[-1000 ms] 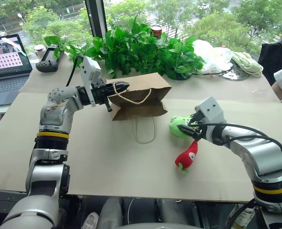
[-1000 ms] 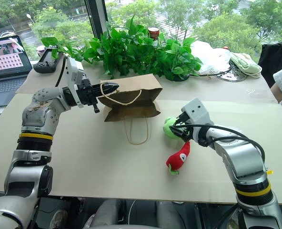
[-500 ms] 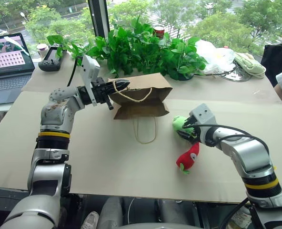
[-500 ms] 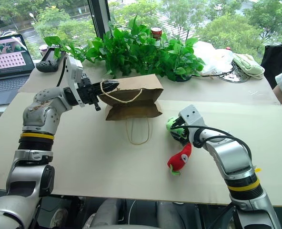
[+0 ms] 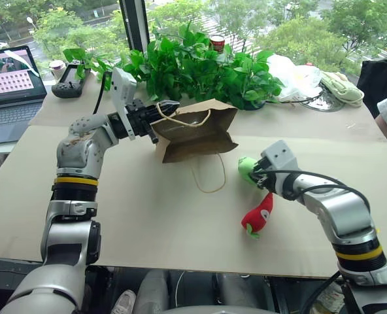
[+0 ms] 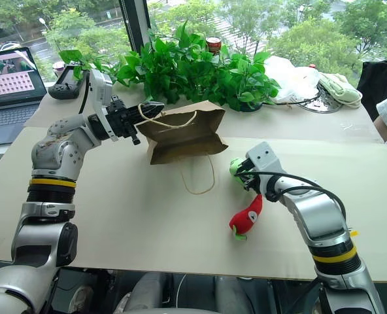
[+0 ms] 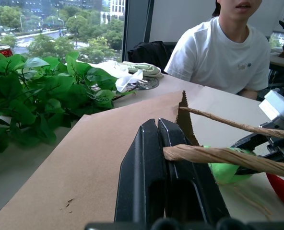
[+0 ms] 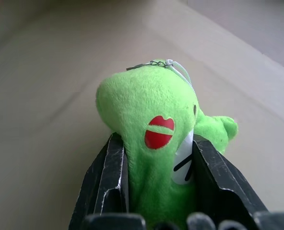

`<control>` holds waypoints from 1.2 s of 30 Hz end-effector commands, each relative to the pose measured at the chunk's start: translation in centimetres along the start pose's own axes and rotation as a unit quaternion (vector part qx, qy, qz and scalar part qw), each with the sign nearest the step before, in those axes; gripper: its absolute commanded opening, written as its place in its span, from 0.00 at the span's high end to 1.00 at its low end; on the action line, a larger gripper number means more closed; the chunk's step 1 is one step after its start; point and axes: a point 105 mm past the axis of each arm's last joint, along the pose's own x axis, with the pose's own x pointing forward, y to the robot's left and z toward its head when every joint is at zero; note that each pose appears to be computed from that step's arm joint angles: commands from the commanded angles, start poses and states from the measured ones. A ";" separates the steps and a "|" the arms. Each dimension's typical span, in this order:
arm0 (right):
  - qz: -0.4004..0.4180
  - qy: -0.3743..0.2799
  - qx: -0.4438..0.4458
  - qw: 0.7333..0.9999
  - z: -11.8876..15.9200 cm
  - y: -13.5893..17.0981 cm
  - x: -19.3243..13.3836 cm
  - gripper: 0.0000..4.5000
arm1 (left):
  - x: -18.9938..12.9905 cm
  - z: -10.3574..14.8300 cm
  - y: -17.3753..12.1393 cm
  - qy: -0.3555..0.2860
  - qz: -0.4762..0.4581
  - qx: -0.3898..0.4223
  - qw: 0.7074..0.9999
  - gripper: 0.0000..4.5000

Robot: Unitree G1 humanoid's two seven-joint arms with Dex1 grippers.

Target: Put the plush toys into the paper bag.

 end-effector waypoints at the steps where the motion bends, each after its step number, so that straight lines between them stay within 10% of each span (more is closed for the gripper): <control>1: 0.002 -0.056 -0.017 0.998 3.3 -0.4 -2.0 0.62 | 0.3 2.0 -0.3 -0.024 -0.006 0.019 1.000 1.00; 20: 0.141 -0.182 -0.075 0.970 10.3 6.2 -2.7 0.62 | 0.6 1.7 -0.3 -0.026 -0.001 0.011 1.000 1.00; 36: 0.084 -0.131 -0.121 0.980 12.8 6.1 4.1 0.62 | 1.2 1.4 -1.2 -0.024 -0.023 0.002 0.999 1.00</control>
